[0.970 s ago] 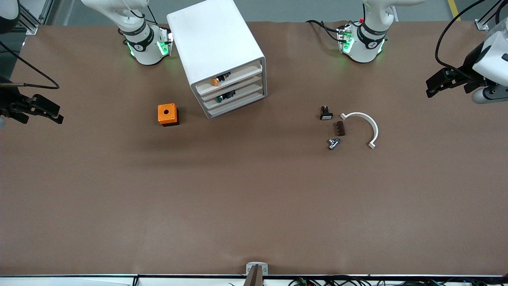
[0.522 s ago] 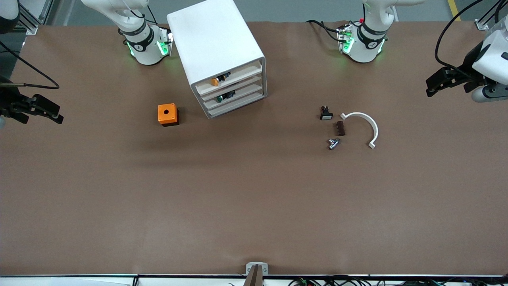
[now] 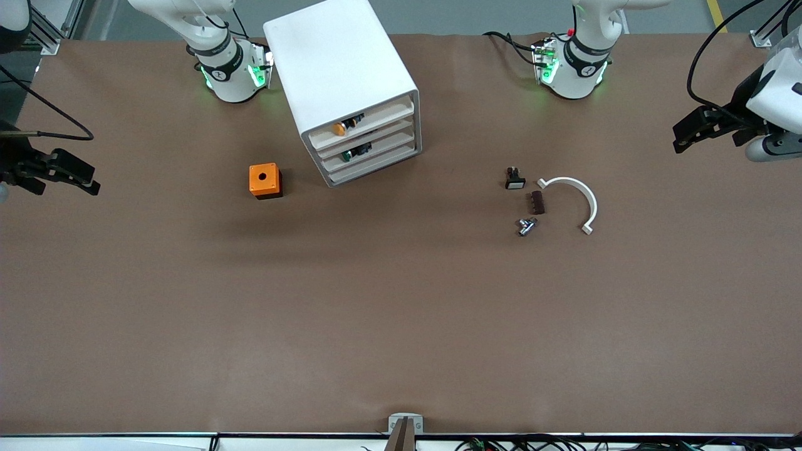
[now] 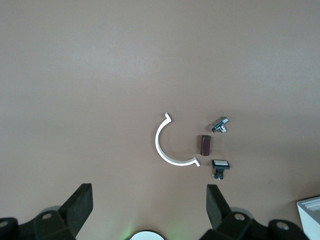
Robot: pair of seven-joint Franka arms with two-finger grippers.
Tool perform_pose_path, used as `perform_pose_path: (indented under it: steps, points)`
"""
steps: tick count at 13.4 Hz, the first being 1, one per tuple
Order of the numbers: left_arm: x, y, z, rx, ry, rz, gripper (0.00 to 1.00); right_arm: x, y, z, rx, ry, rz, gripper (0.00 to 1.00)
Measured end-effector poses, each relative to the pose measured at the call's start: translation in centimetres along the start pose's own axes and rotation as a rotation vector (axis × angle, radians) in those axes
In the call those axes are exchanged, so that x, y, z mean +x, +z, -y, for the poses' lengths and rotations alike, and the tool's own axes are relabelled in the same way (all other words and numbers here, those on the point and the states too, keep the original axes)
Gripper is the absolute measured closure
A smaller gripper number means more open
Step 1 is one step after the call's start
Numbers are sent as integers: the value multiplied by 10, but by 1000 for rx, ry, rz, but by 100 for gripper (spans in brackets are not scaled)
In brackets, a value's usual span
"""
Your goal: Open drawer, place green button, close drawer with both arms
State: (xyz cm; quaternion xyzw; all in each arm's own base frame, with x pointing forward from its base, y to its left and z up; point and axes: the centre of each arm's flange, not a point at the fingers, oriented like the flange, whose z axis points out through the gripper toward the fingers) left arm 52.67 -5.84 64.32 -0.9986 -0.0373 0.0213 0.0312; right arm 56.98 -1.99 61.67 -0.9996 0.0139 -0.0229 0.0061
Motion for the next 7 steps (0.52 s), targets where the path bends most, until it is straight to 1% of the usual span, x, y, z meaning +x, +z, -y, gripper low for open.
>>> perform_pose_path:
  steps: [7]
  points:
    - [-1,1,-4,1,7,2,0,0,0,0,0,0,0,0]
